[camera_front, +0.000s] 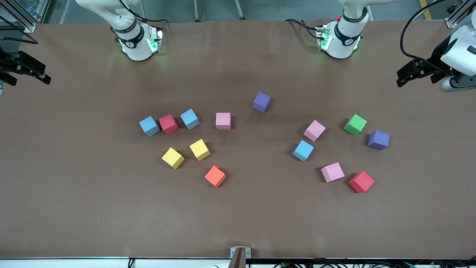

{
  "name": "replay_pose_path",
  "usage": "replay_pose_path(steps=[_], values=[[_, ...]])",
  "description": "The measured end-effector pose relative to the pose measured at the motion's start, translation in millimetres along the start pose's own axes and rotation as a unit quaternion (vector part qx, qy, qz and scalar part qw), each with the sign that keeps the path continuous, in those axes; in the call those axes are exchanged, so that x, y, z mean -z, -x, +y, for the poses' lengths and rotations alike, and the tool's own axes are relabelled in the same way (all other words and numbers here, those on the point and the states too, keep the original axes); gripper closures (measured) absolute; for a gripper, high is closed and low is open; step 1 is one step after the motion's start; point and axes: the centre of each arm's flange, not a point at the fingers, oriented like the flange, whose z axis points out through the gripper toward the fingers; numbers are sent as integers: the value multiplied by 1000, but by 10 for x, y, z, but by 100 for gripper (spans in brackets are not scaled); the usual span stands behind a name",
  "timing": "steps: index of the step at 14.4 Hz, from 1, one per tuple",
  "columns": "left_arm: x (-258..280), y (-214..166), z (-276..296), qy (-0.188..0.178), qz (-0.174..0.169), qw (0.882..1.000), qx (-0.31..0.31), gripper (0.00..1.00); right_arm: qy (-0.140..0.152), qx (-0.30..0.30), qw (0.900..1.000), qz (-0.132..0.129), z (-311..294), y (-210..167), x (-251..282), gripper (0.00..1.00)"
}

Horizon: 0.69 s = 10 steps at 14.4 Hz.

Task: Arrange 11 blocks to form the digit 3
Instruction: 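Reach the left gripper toward the purple cube near the table center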

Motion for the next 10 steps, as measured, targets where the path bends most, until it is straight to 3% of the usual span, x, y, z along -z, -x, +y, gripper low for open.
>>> replay_pose_path(steps=[4,10], values=[[-16,-5,54,-1,-1,1000,-5,0,18,0,1000,1,15,-5,2,0],[-112,-223,123,3,-9,1000,-11,0,20,-1,1000,-1,32,-25,-30,0]])
